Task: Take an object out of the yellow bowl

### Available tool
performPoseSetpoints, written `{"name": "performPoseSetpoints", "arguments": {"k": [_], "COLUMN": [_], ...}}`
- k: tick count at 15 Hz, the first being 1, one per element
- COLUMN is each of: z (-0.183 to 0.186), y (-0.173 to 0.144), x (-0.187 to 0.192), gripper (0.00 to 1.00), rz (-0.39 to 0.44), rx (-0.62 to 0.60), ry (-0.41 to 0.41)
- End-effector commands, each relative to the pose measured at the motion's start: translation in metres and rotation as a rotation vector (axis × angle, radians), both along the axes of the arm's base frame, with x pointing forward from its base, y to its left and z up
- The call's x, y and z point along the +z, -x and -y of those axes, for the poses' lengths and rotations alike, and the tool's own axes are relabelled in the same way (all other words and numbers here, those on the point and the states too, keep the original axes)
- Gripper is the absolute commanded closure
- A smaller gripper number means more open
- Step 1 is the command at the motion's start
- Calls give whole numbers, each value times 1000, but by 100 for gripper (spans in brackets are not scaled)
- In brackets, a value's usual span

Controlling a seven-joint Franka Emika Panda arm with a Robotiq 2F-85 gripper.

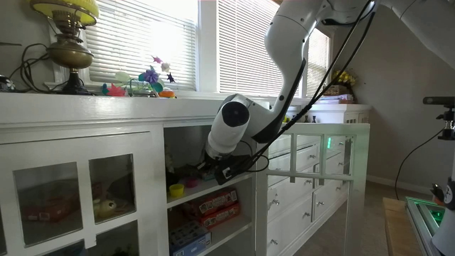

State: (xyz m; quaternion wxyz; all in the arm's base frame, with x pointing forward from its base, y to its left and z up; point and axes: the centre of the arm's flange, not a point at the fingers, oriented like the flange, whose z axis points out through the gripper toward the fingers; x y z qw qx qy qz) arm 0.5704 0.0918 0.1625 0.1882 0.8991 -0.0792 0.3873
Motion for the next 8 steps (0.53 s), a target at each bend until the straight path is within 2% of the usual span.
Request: {"name": "performPoseSetpoints", "arguments": {"k": [1, 5, 8], "z": [10, 5, 11], "y": [15, 17, 12], "x": [-6, -27, -41], "gripper": [97, 97, 97], "rz": [53, 59, 84], "rx": [-15, 16, -18], "ry": [22, -29, -48]}}
